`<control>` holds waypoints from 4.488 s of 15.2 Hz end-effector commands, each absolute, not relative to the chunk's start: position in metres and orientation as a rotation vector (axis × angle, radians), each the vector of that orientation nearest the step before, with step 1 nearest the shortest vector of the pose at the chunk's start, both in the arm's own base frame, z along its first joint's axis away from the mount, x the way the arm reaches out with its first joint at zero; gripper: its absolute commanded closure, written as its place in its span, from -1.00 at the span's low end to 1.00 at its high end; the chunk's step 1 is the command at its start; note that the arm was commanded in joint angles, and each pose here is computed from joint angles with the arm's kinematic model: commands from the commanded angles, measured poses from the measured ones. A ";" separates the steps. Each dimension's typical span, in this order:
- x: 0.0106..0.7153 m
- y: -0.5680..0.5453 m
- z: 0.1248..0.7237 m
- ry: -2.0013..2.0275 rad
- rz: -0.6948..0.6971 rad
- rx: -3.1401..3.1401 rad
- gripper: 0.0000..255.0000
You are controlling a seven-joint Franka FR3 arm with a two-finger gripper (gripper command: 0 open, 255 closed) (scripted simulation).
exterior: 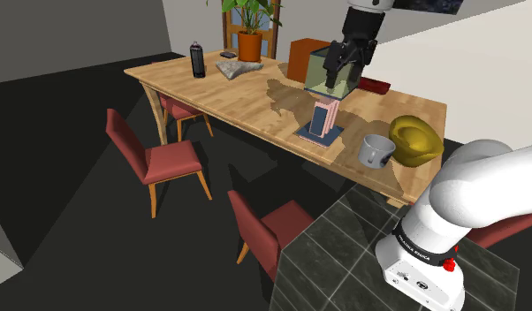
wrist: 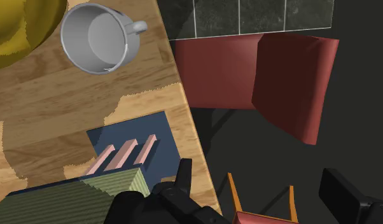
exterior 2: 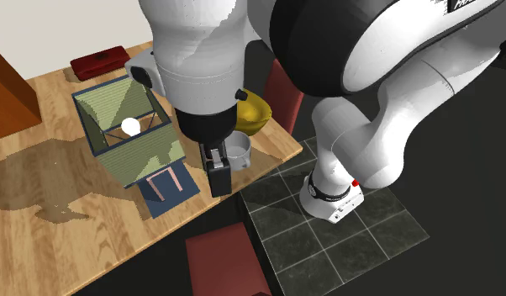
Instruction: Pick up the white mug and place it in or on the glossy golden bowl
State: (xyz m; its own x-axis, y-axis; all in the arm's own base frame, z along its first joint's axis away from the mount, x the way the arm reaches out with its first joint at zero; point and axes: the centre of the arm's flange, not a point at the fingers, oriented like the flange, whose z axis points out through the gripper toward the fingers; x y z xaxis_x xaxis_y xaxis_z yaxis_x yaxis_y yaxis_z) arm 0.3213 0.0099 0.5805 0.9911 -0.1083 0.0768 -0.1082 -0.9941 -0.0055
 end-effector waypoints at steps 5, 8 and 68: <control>0.308 -0.030 0.548 0.097 -0.083 -3.130 -1.00; 0.300 -0.060 0.524 0.043 -0.055 -3.127 -1.00; 0.257 -0.245 0.423 -0.284 0.113 -3.079 1.00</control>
